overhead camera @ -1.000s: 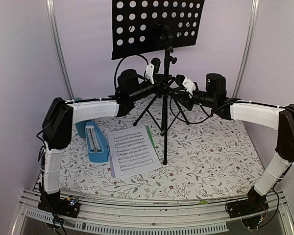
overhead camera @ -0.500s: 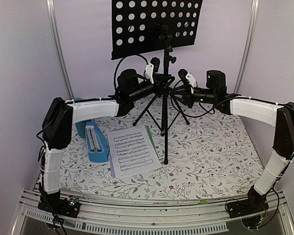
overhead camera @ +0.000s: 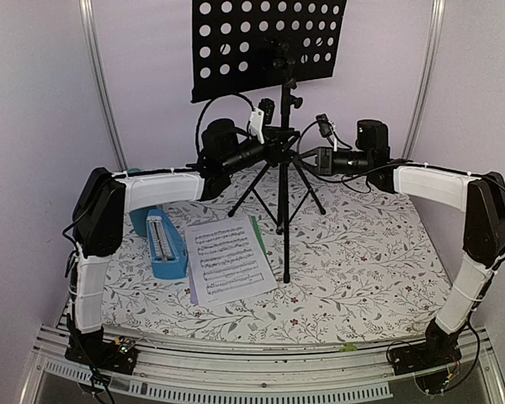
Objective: Set up the instrument practice props
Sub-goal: Screw the knob on the music stand.
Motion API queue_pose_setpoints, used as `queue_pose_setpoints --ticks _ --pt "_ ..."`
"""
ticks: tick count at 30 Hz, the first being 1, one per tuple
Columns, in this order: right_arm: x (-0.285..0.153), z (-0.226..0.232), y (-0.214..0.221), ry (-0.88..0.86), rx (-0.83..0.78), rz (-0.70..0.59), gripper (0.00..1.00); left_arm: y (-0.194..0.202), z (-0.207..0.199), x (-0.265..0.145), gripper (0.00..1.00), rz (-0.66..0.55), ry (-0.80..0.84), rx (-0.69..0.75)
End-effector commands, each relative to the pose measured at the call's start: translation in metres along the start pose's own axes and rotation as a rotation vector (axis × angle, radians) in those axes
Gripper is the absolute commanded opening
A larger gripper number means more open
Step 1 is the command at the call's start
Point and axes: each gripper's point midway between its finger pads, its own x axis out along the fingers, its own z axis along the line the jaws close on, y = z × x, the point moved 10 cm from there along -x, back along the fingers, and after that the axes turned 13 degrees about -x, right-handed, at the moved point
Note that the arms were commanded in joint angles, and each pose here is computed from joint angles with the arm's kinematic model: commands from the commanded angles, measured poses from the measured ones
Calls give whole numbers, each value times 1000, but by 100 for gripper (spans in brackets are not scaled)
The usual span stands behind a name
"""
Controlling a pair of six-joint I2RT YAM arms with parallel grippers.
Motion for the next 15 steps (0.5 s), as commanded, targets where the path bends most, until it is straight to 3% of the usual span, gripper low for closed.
queue_pose_setpoints --ticks 1,15 --pt "-13 -15 -13 -39 350 -84 0 18 -8 0 0 91 54 -9" --pt "-11 -24 1 -186 998 -146 0 18 -2 -11 0 79 61 -16"
